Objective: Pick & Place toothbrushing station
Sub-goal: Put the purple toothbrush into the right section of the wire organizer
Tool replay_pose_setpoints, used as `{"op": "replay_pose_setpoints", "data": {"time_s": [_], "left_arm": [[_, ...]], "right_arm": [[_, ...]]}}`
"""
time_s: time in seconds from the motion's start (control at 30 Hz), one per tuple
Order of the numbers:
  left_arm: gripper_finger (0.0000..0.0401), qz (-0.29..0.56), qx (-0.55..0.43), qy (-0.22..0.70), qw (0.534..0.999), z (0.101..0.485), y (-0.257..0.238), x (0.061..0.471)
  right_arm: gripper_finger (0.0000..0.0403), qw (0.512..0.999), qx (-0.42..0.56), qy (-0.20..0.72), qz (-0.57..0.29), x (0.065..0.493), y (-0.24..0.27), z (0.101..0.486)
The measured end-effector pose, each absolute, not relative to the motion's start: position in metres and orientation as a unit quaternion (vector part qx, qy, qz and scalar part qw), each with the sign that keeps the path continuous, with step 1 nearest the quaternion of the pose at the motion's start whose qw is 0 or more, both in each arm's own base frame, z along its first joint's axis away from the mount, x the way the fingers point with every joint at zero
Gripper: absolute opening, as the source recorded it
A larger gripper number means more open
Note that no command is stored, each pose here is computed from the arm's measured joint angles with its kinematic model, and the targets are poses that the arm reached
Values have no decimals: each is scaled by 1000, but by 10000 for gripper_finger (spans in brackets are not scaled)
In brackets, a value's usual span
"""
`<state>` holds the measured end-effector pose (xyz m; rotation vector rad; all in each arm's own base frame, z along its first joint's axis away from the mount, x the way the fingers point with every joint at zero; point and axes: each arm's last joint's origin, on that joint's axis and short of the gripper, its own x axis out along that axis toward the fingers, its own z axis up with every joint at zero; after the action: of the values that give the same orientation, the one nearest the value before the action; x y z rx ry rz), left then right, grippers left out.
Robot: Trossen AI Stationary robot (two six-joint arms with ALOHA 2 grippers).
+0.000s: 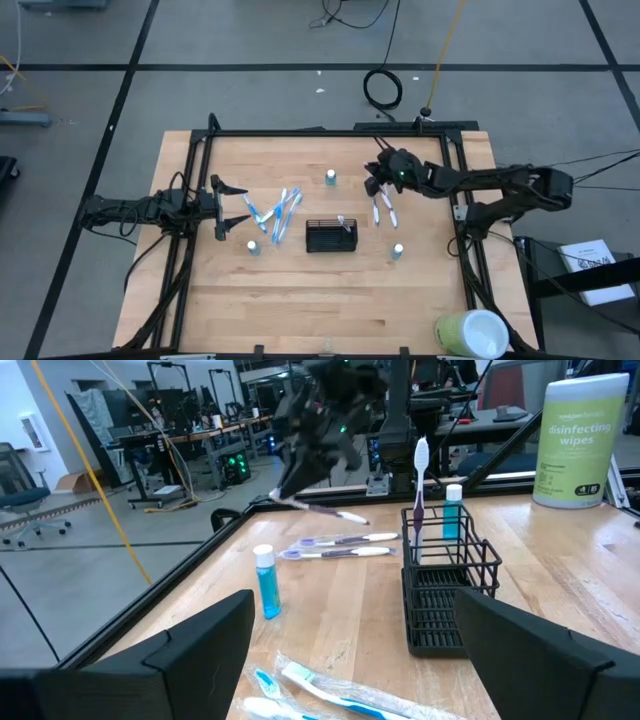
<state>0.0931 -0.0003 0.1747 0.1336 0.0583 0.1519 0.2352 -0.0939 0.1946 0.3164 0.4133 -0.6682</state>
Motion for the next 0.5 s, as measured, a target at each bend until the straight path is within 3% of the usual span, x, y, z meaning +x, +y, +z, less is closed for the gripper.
{"op": "replay_pose_setpoints", "data": {"time_s": [0.5], "left_arm": [[351,76,67,29,994,175,0,93]], "right_arm": [[26,983,72,37,-167,250,-26,244]]}}
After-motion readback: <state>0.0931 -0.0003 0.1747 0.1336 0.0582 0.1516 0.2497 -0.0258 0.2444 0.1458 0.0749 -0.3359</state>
